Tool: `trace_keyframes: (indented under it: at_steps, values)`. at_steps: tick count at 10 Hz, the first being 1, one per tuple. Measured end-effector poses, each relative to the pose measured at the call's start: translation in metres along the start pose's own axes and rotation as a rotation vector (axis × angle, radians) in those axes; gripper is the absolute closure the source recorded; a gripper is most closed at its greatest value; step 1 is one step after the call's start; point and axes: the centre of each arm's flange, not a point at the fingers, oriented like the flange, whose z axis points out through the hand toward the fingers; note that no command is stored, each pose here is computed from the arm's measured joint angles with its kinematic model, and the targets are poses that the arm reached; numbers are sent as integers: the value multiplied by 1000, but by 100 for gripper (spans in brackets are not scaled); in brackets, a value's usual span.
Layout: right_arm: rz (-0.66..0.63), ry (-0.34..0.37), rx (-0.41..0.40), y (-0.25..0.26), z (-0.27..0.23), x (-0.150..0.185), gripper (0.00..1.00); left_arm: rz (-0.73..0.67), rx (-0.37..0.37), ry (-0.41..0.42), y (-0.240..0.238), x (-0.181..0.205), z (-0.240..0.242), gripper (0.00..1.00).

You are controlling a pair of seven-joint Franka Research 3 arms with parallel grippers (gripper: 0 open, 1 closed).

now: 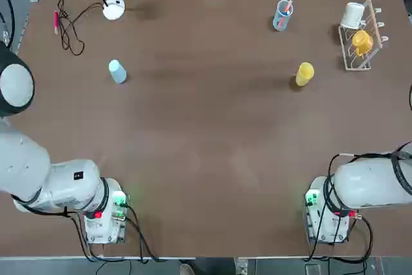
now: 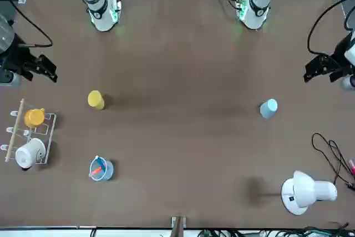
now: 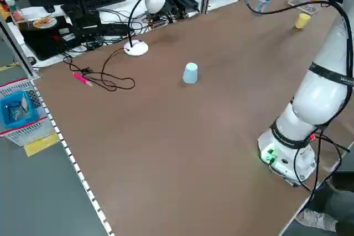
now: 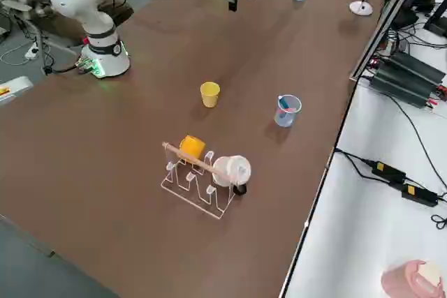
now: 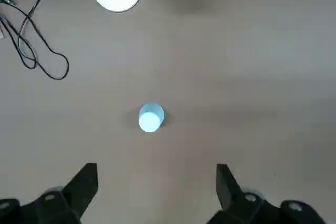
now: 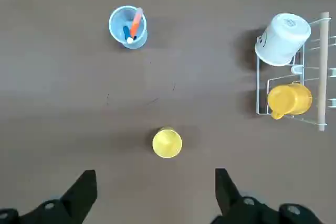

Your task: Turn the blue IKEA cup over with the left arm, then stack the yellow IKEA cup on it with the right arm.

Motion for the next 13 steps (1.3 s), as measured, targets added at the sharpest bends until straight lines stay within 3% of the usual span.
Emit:
trace_keyframes:
  at_steps: [6, 9, 13]
  values:
    - [-2, -16, -2, -1, 18, 1, 0, 24, 0, 2, -1, 0, -1, 0]
    - [-3, -22, -3, -2, 21, 1, 0, 221, -7, 4, -23, 1, -2, 0]
    - [-5, -23, -2, -3, 21, 1, 0, 429, -235, 11, -82, -7, 12, 0]
